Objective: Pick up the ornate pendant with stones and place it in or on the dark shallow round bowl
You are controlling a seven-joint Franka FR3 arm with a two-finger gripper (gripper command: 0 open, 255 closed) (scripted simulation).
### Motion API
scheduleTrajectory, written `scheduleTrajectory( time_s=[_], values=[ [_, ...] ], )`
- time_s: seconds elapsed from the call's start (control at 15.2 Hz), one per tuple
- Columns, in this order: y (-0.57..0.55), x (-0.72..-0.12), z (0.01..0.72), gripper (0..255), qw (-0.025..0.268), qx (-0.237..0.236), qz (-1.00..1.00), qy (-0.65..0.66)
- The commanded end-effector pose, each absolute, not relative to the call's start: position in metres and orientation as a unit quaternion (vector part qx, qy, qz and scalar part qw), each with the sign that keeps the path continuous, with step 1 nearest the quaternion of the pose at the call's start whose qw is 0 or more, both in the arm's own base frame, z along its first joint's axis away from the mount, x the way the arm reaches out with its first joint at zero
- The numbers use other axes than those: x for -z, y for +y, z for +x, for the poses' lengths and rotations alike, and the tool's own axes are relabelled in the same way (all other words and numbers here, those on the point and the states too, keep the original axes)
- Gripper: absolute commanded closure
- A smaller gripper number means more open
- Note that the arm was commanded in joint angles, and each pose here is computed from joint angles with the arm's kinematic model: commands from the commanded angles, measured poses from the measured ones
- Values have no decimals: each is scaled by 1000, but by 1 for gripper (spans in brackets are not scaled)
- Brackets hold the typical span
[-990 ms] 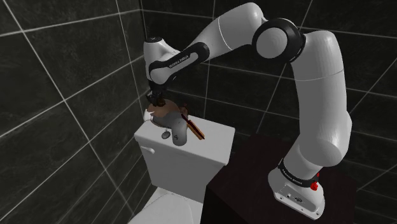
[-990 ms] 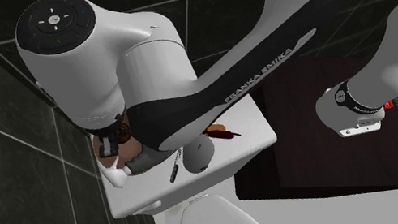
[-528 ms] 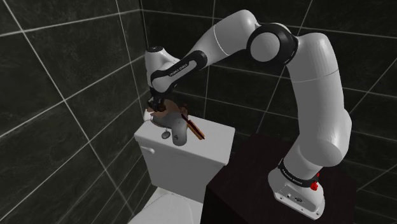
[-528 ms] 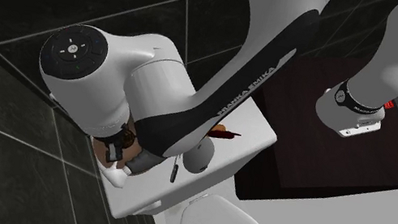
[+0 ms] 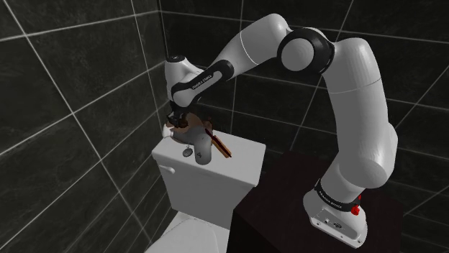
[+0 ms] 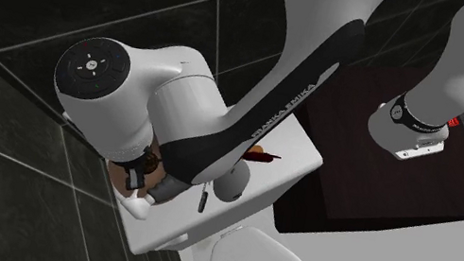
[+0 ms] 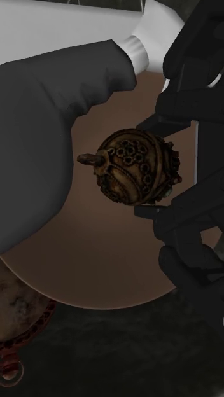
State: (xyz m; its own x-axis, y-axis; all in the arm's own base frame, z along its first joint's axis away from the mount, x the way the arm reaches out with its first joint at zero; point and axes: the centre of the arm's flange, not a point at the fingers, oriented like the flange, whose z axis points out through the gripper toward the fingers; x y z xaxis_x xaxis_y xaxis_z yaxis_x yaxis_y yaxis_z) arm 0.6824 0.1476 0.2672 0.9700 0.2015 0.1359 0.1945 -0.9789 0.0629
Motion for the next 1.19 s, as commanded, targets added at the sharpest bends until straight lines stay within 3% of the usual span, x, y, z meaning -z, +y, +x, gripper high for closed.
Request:
scheduleTrajectory(
  time_s=[0.0, 0.07, 0.4, 0.66, 1.12],
  values=[
    [148, -267, 682, 255, 25, -71, 992, 100],
    [148, -267, 682, 0, 25, -71, 992, 100],
    [148, -267, 682, 0, 25, -71, 992, 100],
    [149, -317, 675, 0, 25, -71, 992, 100],
    [149, -317, 675, 0, 25, -71, 992, 100]
  ],
)
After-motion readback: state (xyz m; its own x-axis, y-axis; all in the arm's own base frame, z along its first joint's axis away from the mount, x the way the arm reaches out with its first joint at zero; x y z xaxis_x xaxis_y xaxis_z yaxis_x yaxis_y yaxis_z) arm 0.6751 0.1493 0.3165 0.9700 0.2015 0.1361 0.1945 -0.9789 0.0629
